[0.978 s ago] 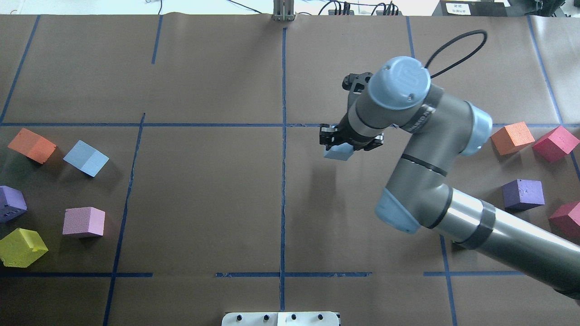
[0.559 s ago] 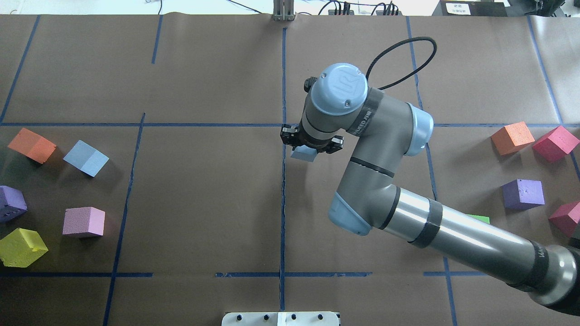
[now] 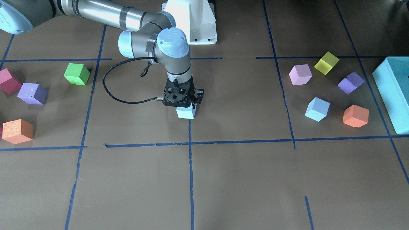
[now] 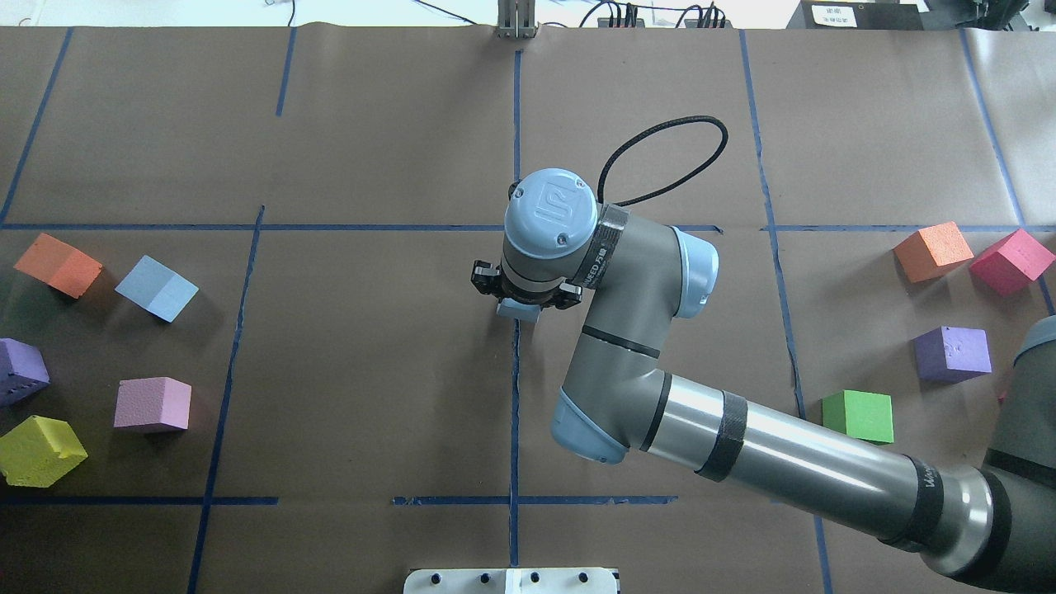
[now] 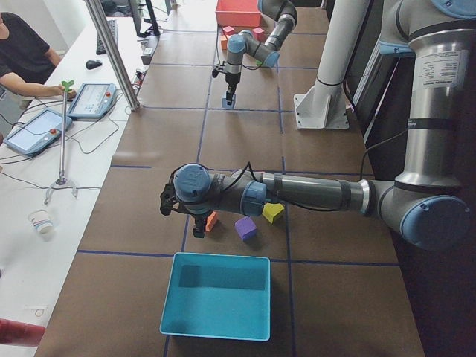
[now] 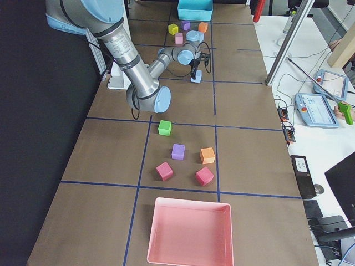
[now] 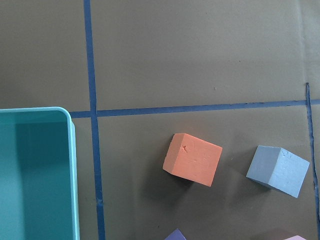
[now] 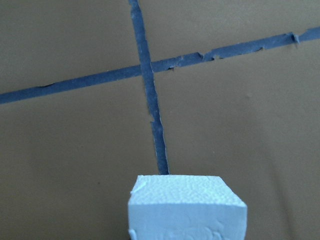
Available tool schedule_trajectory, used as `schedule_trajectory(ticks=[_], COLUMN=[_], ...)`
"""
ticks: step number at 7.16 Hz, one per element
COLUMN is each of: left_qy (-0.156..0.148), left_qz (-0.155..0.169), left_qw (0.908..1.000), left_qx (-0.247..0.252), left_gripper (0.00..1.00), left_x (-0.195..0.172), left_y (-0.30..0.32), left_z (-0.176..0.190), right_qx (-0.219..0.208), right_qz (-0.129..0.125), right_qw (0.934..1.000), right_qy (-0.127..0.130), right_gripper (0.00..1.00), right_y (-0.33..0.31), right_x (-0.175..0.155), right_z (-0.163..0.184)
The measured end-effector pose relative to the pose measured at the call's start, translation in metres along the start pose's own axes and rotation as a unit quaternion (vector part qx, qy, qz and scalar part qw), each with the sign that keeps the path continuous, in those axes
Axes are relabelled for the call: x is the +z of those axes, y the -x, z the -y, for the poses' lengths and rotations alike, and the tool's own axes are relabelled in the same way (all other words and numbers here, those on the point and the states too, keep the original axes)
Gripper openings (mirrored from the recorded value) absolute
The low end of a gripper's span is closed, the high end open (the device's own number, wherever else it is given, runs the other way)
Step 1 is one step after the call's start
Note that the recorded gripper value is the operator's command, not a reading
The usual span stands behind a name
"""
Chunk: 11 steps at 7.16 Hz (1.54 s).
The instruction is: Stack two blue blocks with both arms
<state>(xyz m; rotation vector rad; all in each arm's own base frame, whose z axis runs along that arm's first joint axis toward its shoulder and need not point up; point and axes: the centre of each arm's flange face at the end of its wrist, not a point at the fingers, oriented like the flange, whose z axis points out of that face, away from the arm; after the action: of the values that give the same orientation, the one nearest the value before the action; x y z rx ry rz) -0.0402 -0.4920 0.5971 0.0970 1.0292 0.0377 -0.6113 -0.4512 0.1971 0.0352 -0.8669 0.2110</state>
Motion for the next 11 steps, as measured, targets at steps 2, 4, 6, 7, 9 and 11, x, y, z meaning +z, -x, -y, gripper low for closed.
schedule_trajectory(ticks=[2,4,6,7,9,11], left_qy=[0.000,-0.001,-0.004,0.001,0.027,0.064], left_qz=[0.000,0.000,0.000,-0.001,-0.009,0.005], left_qw=[1.0000,1.0000,0.9999,0.9995,0.9983,0.9963], left_qx=[0.000,0.001,0.016,0.033,0.050,0.058], left_gripper=[1.00,1.00,1.00,1.00,1.00,0.96], left_x=[0.000,-0.001,0.001,0.011,0.054,0.125], left_y=[0.000,-0.002,-0.008,-0.019,-0.078,-0.167], left_z=[-0.001,0.000,0.002,0.005,0.029,0.045], right_qx=[-0.036,-0.054,-0.060,-0.059,-0.059,-0.074], right_qz=[-0.001,-0.003,0.007,0.022,0.058,0.065], right_qw=[0.9994,0.9985,0.9981,0.9979,0.9964,0.9950], right_qy=[0.004,-0.004,-0.012,-0.016,-0.021,-0.018], right_gripper=[0.99,1.00,1.00,1.00,1.00,1.00], right_y=[0.003,0.004,0.007,-0.004,-0.086,-0.167], right_x=[0.005,0.007,-0.006,-0.028,-0.103,-0.146], right_z=[-0.011,-0.017,-0.018,-0.014,0.015,0.046])
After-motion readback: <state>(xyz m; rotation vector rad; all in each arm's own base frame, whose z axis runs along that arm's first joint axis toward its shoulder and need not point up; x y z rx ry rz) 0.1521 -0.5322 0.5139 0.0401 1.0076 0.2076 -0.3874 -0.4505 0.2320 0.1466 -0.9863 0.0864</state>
